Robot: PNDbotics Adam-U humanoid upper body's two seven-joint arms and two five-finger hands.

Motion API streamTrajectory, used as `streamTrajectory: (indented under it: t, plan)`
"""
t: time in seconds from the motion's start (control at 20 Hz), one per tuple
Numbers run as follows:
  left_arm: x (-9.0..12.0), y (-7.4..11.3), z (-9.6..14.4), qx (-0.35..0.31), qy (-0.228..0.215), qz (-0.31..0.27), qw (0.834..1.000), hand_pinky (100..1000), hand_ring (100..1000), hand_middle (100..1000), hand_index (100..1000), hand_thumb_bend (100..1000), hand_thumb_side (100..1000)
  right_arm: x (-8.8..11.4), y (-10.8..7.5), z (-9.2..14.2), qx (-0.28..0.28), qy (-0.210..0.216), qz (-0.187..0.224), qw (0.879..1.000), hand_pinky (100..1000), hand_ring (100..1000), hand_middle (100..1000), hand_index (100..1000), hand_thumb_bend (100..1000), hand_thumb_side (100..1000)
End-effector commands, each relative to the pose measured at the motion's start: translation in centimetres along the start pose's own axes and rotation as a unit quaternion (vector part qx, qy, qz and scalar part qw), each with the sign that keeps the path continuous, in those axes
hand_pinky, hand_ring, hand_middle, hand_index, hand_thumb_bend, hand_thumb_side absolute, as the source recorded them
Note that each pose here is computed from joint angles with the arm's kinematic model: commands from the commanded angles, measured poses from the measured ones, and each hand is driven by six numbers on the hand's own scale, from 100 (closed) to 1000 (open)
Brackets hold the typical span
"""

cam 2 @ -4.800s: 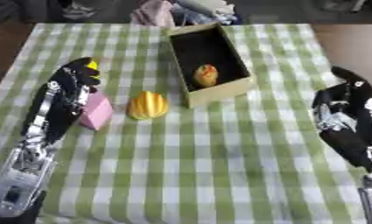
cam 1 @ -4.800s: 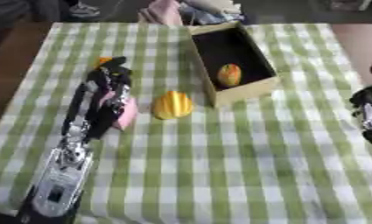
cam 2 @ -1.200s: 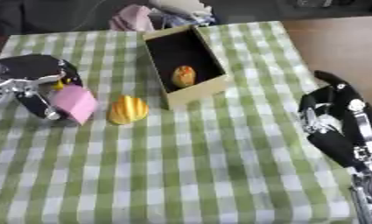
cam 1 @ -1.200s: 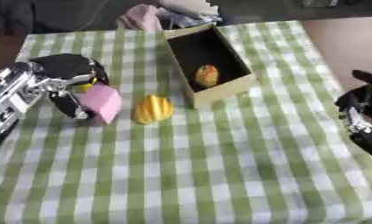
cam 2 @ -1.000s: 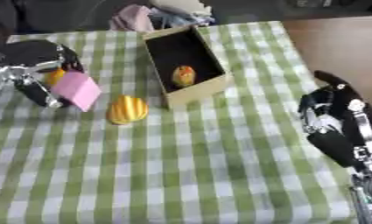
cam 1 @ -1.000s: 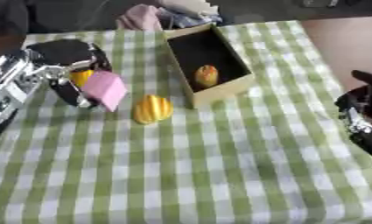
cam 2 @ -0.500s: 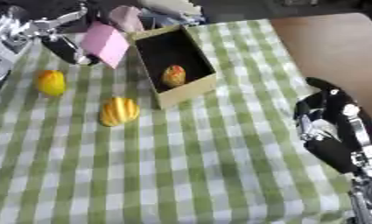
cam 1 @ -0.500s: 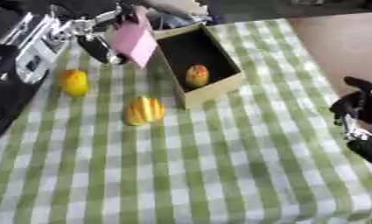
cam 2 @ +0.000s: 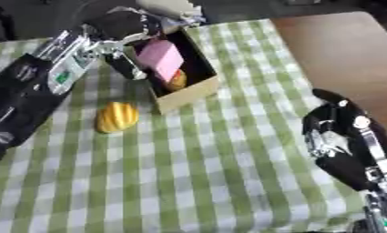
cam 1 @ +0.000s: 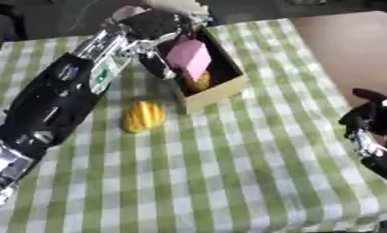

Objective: Pick up objects on the table and place them in the box.

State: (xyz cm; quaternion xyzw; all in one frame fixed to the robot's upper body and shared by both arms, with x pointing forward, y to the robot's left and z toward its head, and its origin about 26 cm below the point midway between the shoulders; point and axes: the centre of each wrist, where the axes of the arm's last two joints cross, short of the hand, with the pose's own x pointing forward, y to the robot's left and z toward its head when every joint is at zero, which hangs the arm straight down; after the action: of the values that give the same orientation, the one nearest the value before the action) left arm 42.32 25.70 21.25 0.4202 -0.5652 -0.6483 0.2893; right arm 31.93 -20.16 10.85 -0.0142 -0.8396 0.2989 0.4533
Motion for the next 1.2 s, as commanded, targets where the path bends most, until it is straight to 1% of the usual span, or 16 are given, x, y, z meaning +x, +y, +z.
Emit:
streamTrajectory:
  t: [0.05, 0.3, 0.35, 0.45, 0.65, 0.7, 0.8, 0.9, 1.0, 1.2]
  plan:
    - [-0.5, 1.1, 0.2, 0.028, 0.016, -0.015, 0.999, 797, 764, 842, 912, 481, 253, 0.4, -0.3, -0.4, -0.002, -0.012, 0.000, 1.000, 475, 611, 544, 875, 100, 470]
    - [-1.5, 1.4, 1.1, 0.056, 0.053, -0.009, 0.997, 792, 768, 900, 951, 501, 319, 0.4, -0.4, -0.4, -0.003, -0.010, 0.002, 1.000, 475, 611, 544, 873, 100, 475]
    - [-1.7, 1.4, 1.3, 0.061, 0.059, -0.008, 0.996, 792, 767, 897, 949, 505, 317, 0.4, -0.4, -0.4, -0.003, -0.010, 0.003, 1.000, 475, 611, 544, 873, 100, 470]
    - [-2.2, 1.7, 1.9, 0.071, 0.069, -0.008, 0.995, 786, 756, 868, 926, 493, 272, 0.3, -0.5, -0.4, -0.004, -0.009, 0.004, 1.000, 475, 611, 544, 873, 100, 470]
    - [-4.0, 2.1, 3.9, 0.078, 0.100, 0.003, 0.992, 768, 713, 782, 873, 428, 202, 0.2, -0.7, -0.2, -0.008, -0.005, 0.009, 1.000, 475, 611, 544, 873, 100, 470]
    - [-4.5, 2.1, 4.6, 0.071, 0.107, 0.008, 0.992, 769, 710, 777, 862, 420, 207, 0.2, -0.8, -0.2, -0.009, -0.004, 0.010, 1.000, 475, 611, 544, 873, 100, 470]
    - [-5.6, 2.0, 6.1, 0.032, 0.111, 0.021, 0.993, 779, 722, 780, 873, 406, 244, 0.1, -1.0, -0.1, -0.011, -0.002, 0.013, 1.000, 475, 611, 544, 873, 100, 470]
    - [-6.8, 2.0, 7.6, -0.019, 0.116, 0.035, 0.992, 785, 727, 782, 876, 427, 260, 0.0, -1.1, 0.0, -0.014, 0.002, 0.016, 1.000, 475, 611, 544, 873, 100, 470]
    - [-7.8, 2.1, 9.0, -0.061, 0.126, 0.042, 0.989, 782, 723, 783, 880, 440, 305, -0.1, -1.2, 0.1, -0.016, 0.003, 0.017, 1.000, 475, 611, 544, 873, 100, 470]
    - [-9.6, 1.3, 11.0, -0.131, 0.161, 0.061, 0.976, 765, 708, 780, 875, 469, 310, -0.1, -1.3, 0.1, -0.019, 0.004, 0.019, 1.000, 474, 611, 544, 873, 100, 470]
